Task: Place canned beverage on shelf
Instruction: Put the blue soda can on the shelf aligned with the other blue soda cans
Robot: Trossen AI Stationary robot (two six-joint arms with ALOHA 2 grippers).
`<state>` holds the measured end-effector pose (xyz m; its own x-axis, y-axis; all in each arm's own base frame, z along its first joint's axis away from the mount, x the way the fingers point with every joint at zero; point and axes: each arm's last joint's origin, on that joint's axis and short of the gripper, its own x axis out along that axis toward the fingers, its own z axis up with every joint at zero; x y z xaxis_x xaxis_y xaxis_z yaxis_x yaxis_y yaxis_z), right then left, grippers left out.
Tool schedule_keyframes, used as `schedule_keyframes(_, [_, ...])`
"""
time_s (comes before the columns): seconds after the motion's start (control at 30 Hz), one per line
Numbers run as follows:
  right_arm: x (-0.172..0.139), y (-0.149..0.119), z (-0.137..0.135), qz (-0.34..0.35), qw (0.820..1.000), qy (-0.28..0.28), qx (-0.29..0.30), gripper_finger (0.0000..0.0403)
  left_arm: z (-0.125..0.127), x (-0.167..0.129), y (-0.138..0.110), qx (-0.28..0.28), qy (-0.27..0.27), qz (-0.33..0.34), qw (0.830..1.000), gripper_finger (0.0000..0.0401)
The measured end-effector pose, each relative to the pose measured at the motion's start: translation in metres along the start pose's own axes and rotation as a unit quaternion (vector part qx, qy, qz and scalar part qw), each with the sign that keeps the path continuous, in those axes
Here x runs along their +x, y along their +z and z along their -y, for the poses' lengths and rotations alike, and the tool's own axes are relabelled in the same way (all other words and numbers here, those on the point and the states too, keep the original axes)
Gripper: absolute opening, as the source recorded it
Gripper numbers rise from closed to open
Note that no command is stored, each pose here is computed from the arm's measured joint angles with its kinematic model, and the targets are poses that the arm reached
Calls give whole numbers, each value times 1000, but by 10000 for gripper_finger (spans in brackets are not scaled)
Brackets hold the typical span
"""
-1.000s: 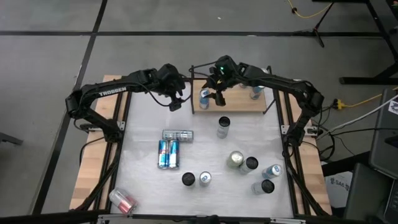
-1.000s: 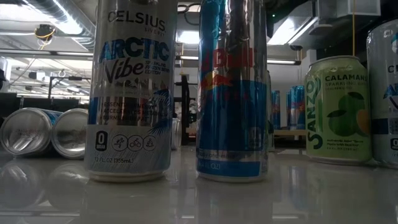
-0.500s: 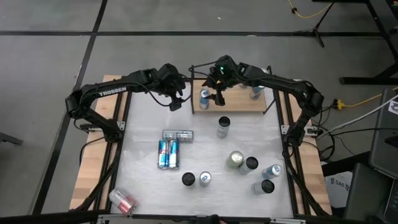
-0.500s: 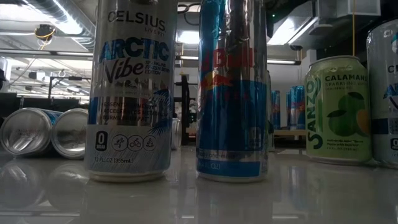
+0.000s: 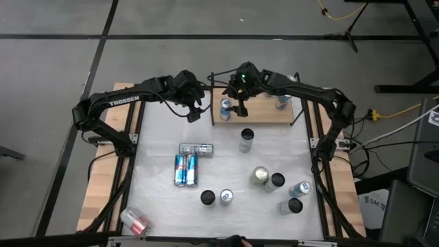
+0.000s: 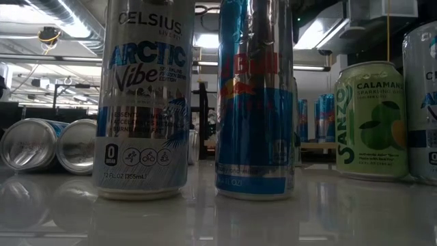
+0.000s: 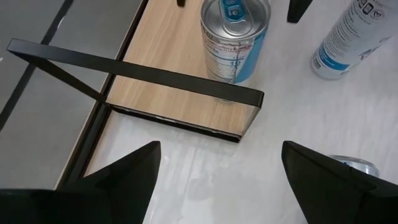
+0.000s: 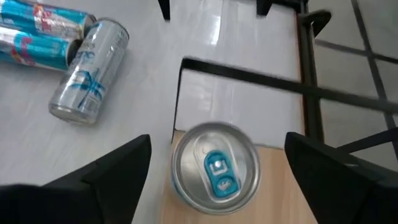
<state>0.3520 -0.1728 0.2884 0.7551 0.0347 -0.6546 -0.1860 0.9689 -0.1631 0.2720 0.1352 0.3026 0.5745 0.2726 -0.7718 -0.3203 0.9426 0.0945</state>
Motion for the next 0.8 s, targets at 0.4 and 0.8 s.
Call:
schedule_keyframes(0.4, [19, -10, 3, -26, 1000, 3, 8, 362, 2, 0, 0, 3, -2, 1, 1000, 325])
schedule_keyframes(0.8, [21, -13, 3, -36, 999, -1, 12, 351, 2, 0, 1, 3, -2, 2, 1000, 325])
